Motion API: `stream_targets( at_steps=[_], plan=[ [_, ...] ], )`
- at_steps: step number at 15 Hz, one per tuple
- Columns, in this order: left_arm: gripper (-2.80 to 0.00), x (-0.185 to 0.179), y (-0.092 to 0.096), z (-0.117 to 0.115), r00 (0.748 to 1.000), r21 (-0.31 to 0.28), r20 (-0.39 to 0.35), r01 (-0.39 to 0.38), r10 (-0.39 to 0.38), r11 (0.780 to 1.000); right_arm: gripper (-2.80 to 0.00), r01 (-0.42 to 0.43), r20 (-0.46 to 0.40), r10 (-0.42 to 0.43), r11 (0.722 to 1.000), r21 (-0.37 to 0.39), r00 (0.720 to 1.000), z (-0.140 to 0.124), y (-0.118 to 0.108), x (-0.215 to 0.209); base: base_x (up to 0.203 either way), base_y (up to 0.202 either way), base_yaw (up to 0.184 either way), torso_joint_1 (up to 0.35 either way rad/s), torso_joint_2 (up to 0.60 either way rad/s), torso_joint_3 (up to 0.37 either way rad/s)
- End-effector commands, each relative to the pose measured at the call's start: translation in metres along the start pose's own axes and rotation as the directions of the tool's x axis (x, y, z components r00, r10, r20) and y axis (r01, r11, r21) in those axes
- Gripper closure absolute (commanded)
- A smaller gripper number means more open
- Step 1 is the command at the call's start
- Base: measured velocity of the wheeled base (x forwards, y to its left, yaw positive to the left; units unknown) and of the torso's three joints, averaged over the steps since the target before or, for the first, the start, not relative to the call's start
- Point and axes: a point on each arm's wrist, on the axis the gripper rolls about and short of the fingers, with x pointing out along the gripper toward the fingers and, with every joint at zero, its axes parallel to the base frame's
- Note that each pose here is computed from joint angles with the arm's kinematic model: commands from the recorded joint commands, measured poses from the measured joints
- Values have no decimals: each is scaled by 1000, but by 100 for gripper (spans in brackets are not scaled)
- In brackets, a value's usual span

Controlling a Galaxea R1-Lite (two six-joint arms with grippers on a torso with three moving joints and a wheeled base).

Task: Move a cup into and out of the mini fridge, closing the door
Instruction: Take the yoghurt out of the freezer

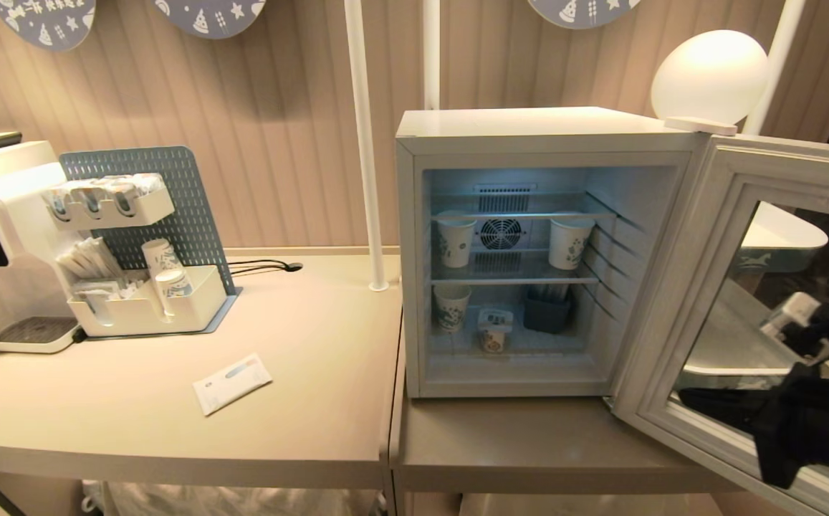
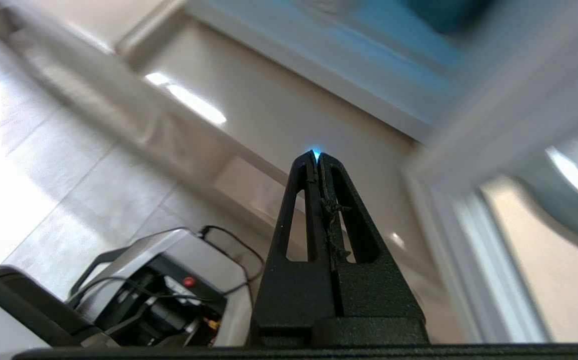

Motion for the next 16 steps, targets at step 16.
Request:
stream_targets(
  at_steps=[16],
  plan=[
    [0, 0, 0, 0, 1000, -3, -1, -1, 1, 1000, 0, 198, -16, -199, 957, 212, 980, -28, 12, 218, 0, 0, 0, 0, 0, 0]
  ],
)
